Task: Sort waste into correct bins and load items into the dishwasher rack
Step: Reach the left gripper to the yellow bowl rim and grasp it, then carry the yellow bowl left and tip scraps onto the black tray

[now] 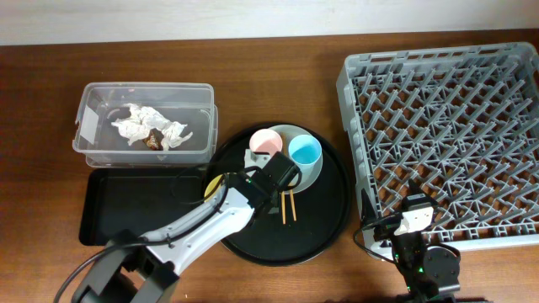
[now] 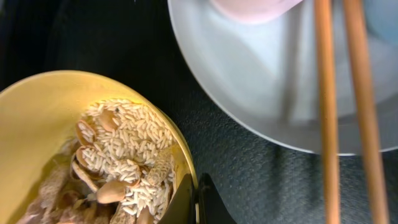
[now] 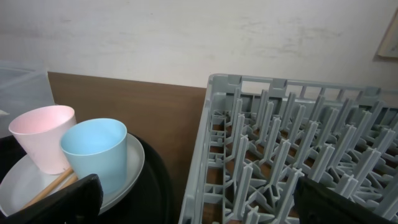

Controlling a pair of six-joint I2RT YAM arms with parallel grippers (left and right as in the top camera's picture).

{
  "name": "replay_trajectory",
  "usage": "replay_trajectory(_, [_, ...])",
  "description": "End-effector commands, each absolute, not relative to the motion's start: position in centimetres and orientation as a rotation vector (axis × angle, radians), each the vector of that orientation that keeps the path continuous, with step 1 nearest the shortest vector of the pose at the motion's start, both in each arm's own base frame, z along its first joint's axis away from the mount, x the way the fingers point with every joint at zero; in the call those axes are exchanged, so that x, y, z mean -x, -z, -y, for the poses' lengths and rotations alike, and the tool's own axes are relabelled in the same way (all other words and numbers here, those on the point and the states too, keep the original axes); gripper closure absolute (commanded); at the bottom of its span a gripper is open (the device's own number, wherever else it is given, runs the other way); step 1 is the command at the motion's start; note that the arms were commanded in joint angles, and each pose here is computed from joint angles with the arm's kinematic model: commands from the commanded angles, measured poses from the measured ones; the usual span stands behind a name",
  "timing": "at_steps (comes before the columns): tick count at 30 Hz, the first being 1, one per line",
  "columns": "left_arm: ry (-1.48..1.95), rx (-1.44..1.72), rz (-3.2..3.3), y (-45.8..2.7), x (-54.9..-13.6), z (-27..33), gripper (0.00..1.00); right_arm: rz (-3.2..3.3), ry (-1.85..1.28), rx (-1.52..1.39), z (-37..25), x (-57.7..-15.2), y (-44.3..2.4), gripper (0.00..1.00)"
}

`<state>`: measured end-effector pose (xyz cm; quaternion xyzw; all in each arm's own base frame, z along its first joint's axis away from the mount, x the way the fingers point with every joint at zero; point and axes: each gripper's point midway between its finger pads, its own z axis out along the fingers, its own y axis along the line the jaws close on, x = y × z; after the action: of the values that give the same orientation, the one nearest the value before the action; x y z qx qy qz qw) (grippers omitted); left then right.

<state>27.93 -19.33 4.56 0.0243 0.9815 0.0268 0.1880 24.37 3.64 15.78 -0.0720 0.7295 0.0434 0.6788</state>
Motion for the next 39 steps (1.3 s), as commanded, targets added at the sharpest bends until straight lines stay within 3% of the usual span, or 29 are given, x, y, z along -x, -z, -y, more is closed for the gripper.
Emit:
replay_trajectory(1, [0.044, -0.092, -2.659, -9.9, -29.4, 20.8, 1.0, -1.642, -0.092, 0.161, -3.5, -24.4, -15.6, 0.01])
replay_trajectory(8, [0.108, -0.137, -2.572, -17.3, -29.5, 20.7, 1.0, -1.642, -0.092, 0.161, -3.5, -24.4, -15.6, 0.01])
replay_trajectory(18, [0.271, 0.07, -2.579, -23.6, -29.8, 13.0, 1.0, -1.642, -0.092, 0.161, -3.5, -24.4, -15.6, 0.01])
replay_trajectory(32, [0.75, 0.216, -2.45, -27.0, -30.0, 3.1, 1.0, -1.642, -0.092, 0.161, -3.5, -24.4, -15.6, 0.01])
replay_trajectory(39, [0.944, 0.281, -2.38, -24.8, -28.6, 0.5, 1.0, -1.642, -0.092, 0.161, -3.5, -24.4, -15.6, 0.01])
